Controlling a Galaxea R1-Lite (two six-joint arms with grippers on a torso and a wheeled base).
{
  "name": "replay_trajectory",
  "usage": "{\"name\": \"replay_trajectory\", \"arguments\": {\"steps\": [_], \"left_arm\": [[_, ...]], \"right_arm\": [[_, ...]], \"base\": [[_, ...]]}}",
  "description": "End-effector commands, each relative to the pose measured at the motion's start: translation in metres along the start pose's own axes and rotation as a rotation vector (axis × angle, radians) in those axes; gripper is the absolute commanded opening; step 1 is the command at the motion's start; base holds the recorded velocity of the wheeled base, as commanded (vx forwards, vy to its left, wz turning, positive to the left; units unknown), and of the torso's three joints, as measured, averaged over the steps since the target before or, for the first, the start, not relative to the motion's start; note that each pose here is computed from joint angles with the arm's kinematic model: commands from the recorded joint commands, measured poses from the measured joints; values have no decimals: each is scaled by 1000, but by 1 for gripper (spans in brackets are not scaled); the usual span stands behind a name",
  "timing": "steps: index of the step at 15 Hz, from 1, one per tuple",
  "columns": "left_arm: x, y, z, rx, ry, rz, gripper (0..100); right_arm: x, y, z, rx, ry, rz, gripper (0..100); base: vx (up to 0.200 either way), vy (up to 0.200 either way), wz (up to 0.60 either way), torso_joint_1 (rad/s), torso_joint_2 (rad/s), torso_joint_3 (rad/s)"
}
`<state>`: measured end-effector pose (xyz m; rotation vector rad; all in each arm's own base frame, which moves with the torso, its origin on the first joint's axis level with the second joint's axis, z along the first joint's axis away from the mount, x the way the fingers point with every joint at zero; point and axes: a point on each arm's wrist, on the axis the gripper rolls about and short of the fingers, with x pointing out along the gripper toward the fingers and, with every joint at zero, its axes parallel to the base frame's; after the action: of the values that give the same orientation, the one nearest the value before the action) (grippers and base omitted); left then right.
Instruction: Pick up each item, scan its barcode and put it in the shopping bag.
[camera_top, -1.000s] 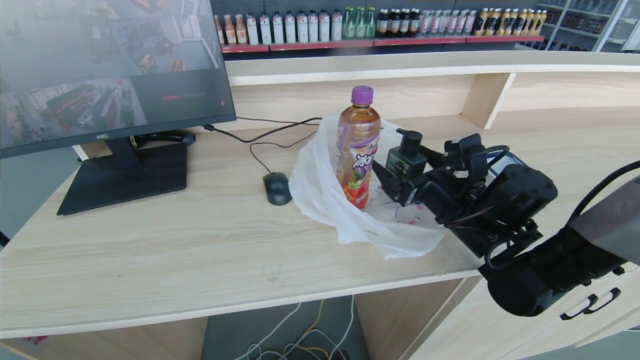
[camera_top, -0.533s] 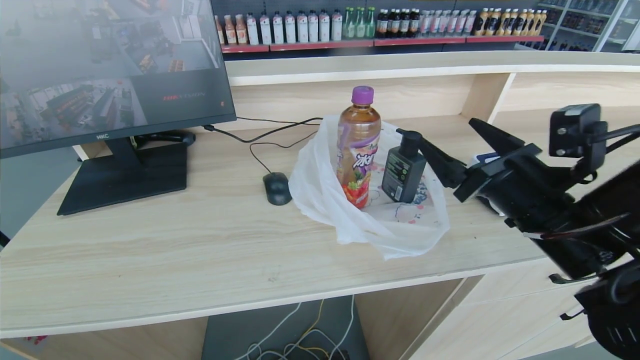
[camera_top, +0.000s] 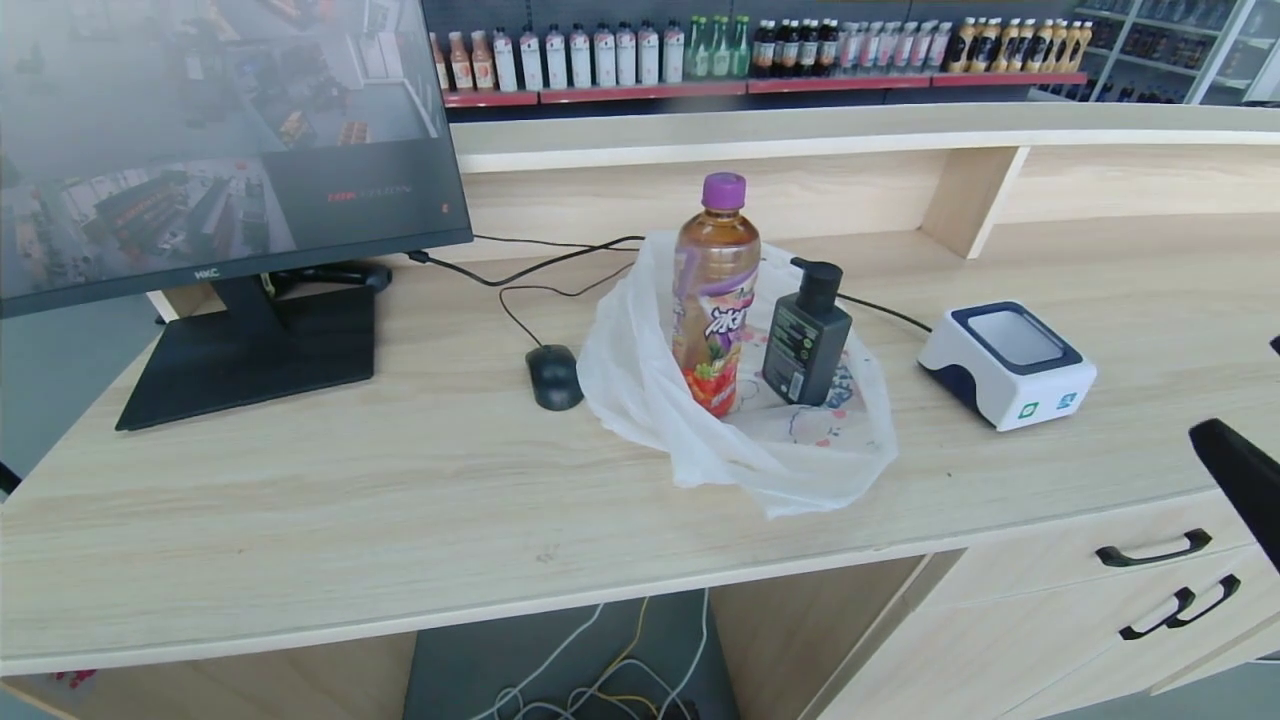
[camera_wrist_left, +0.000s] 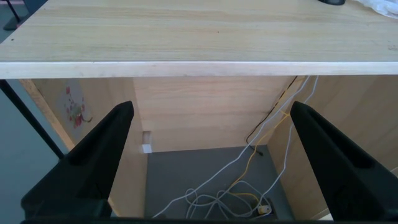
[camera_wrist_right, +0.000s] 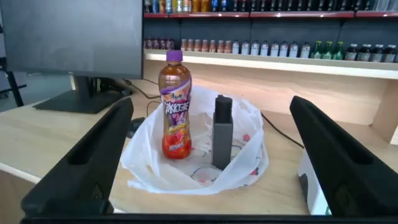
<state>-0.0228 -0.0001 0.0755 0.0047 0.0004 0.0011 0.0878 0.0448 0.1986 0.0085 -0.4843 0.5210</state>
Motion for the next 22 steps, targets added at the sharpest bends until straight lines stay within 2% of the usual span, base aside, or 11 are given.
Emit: {"name": "replay_trajectory", "arguments": {"steps": [1, 3, 5, 8, 12, 13, 16, 18, 19, 20, 22], "left_arm": [[0, 0, 0, 0, 0, 0, 100], [0, 0, 0, 0, 0, 0, 100], [0, 0, 0, 0, 0, 0, 100], [0, 0, 0, 0, 0, 0, 100], [0, 0, 0, 0, 0, 0, 100], [0, 0, 0, 0, 0, 0, 100], [0, 0, 0, 0, 0, 0, 100], [0, 0, 0, 0, 0, 0, 100], [0, 0, 0, 0, 0, 0, 100], [0, 0, 0, 0, 0, 0, 100], [0, 0, 0, 0, 0, 0, 100]], "right_arm": [[-49, 4, 10, 22, 9, 5, 100], [-71, 8, 6, 32, 75, 32, 100], [-106, 12, -8, 38, 175, 125, 100], [-136, 14, -25, 52, 246, 202, 100], [-159, 15, -45, 49, 337, 225, 100], [-163, 16, -54, 54, 431, 240, 100], [-163, 16, -54, 58, 437, 236, 100], [-163, 18, -54, 61, 449, 152, 100], [-163, 20, -54, 33, 466, 26, 100], [-159, 23, -55, 0, 524, -143, 100], [-155, 22, -56, -16, 582, -227, 100]], "base": [[0, 0, 0, 0, 0, 0], [0, 0, 0, 0, 0, 0], [0, 0, 0, 0, 0, 0], [0, 0, 0, 0, 0, 0], [0, 0, 0, 0, 0, 0], [0, 0, 0, 0, 0, 0], [0, 0, 0, 0, 0, 0], [0, 0, 0, 0, 0, 0], [0, 0, 0, 0, 0, 0], [0, 0, 0, 0, 0, 0], [0, 0, 0, 0, 0, 0]]}}
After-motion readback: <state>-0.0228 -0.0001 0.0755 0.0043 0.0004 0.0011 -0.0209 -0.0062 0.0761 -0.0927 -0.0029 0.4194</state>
